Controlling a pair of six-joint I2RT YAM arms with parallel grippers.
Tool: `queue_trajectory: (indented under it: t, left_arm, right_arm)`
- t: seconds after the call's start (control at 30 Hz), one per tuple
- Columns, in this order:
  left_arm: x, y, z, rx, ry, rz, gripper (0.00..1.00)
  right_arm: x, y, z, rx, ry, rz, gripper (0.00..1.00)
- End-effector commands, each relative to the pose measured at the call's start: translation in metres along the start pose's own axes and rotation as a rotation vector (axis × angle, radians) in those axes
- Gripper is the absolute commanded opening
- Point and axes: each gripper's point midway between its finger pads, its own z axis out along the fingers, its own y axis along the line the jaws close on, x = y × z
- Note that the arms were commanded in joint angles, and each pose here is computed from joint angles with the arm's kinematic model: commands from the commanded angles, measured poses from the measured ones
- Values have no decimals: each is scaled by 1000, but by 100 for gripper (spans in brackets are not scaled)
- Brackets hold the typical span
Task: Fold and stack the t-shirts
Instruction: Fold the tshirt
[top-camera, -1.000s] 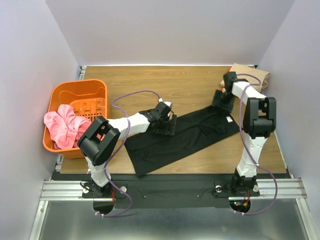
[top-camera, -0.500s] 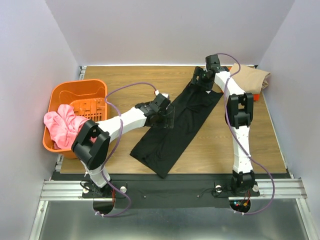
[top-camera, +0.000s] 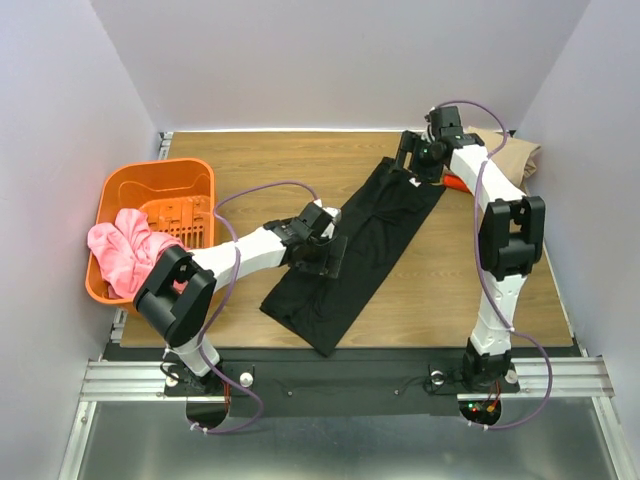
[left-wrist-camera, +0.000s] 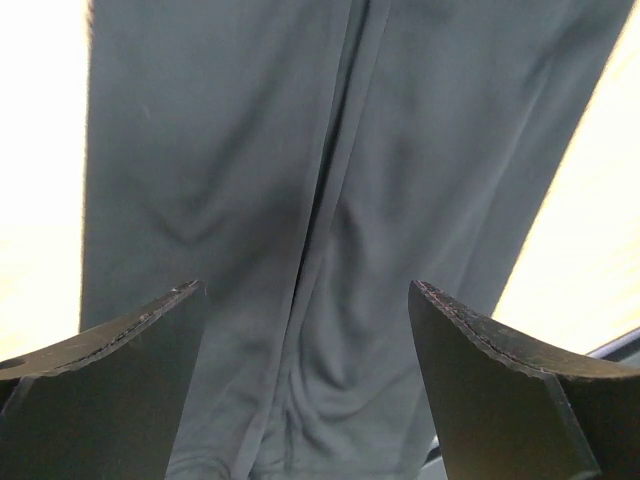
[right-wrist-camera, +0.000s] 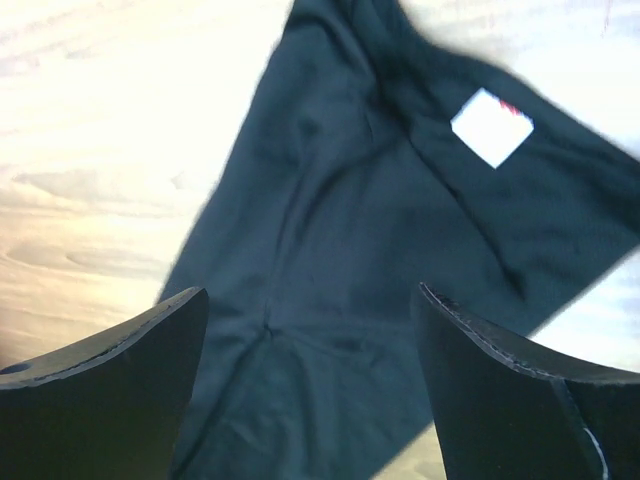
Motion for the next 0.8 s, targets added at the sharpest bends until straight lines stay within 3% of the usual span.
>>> queue_trajectory:
  t: [0.0, 0.53, 0.77]
  left_arm:
    - [1, -16, -2, 108, -13, 63, 93]
    - [42, -14, 23, 158, 110, 49, 93]
    - [44, -36, 24, 266, 140, -2, 93]
  right_arm:
    - [27, -14, 1, 31, 38, -30, 87]
    - [85, -58, 63, 132, 185, -29, 86]
    - [81, -56, 96, 128, 187, -23, 86]
